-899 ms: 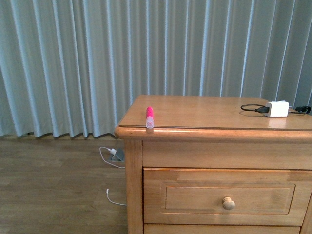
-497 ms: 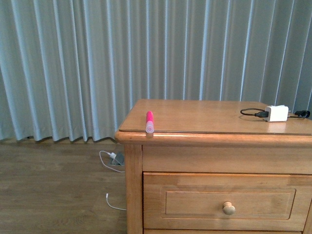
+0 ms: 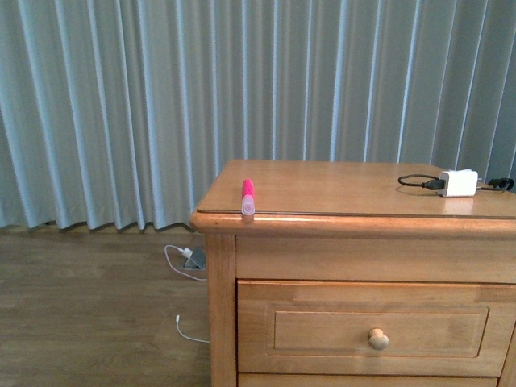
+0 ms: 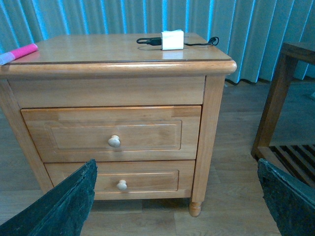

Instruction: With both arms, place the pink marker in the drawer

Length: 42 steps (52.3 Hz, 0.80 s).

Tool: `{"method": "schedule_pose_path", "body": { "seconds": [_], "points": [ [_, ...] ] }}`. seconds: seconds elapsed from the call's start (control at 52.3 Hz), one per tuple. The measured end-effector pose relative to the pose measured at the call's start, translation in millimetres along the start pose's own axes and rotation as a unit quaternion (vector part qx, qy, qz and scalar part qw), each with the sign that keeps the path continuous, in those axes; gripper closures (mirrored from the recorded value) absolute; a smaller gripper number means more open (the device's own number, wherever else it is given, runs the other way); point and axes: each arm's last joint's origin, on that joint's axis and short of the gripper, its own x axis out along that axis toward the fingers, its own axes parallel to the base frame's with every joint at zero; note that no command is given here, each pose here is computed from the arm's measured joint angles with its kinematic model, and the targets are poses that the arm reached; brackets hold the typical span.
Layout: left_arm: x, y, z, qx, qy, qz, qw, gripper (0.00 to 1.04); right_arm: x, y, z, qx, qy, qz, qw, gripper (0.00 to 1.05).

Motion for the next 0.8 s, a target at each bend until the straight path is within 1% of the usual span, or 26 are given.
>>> {"method": "schedule_pose_path", "body": {
  "seconds": [0.249, 0.268, 0.344, 0.382, 0.497, 0.631, 0.707, 0.803],
  "points": [
    [0, 0, 0, 0.000, 0.000, 0.000, 1.000, 0.06, 0, 0, 0, 0.000, 0.000, 0.000, 1.000, 0.08],
    [0, 0, 0, 0.000, 0.000, 0.000, 1.000, 0.06, 0, 0, -1, 0.000, 0.005, 0.003, 1.000, 0.08],
    [0, 0, 0, 0.000, 0.000, 0.000, 1.000, 0.06, 2, 2, -3, 0.004, 0.072, 0.018, 0.997, 0.08],
    [0, 0, 0, 0.000, 0.000, 0.000, 1.000, 0.06, 5, 3, -4, 0.004, 0.091, 0.022, 0.996, 0.08],
    [0, 0, 0, 0.000, 0.000, 0.000, 1.000, 0.06, 19, 7, -2, 0.004, 0.119, 0.036, 0.992, 0.08],
    [0, 0, 0, 0.000, 0.000, 0.000, 1.000, 0.06, 51, 11, 5, 0.012, 0.150, 0.042, 0.988, 0.08],
    [0, 0, 0, 0.000, 0.000, 0.000, 1.000, 0.06, 69, 16, 1, 0.019, 0.180, 0.046, 0.982, 0.08],
    [0, 0, 0, 0.000, 0.000, 0.000, 1.000, 0.06, 95, 29, -2, 0.016, 0.204, 0.050, 0.978, 0.08]
  ]
}}
